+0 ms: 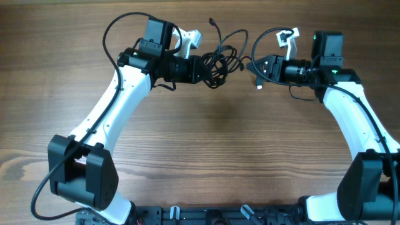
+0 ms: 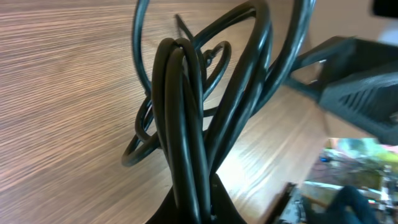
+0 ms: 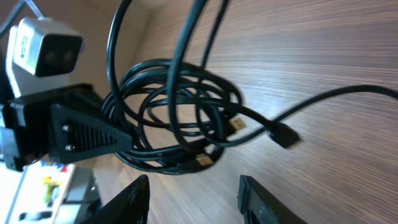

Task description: Untangle cables

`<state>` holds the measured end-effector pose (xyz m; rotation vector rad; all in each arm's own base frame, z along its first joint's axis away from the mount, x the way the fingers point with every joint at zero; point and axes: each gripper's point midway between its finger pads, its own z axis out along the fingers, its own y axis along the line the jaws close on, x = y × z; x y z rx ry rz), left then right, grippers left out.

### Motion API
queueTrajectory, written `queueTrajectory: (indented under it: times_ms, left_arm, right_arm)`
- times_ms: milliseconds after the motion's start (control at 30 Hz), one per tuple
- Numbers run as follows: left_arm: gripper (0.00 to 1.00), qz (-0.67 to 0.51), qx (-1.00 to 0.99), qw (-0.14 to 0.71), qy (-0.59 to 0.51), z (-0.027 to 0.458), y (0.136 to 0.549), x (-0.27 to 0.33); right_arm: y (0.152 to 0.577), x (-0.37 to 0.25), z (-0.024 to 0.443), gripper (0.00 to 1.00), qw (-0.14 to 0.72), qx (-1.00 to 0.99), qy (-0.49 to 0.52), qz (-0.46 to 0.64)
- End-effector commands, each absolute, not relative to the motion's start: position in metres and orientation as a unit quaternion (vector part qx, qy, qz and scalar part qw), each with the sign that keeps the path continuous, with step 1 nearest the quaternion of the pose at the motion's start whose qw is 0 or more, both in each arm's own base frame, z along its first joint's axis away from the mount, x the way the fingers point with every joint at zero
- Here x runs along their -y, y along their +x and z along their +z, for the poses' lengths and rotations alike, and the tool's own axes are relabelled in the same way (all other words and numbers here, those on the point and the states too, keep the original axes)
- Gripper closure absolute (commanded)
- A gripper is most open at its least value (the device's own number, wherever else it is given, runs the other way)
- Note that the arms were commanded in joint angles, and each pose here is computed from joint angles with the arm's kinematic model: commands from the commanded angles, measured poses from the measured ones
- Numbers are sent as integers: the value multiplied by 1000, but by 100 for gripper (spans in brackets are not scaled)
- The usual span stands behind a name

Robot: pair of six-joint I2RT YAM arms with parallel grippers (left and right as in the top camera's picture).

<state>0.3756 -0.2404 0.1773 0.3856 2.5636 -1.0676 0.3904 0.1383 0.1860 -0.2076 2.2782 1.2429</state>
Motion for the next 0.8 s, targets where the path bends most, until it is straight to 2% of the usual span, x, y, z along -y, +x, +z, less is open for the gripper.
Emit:
queueTrajectory:
  times_ms: [0,167,267,333,600,767]
  left_arm:
    - [96,-306,-920,188,158,165,376,235]
    - [96,-320,-916,187,152,170,372,255]
    - [93,-340,-921,174,77,174,378,257]
    - [95,-353,-923,153,5,175,381,254]
    - [96,-372,-913,77,-147,173,371,263]
    - [90,-385,-873,4,-300,175,369,266]
  right_arm:
    - [390,-129,210,53,309,-847,-80,425]
    - [380,-138,226,53,318,-843,-97,423]
    - [377,-141,223,53,310,-845,-97,424]
    - [376,-141,222,53,306,-847,-95,424]
    - [371,-133,204,53,273,-873,-53,400]
    - [367,-126,193,51,257,-889,-35,378]
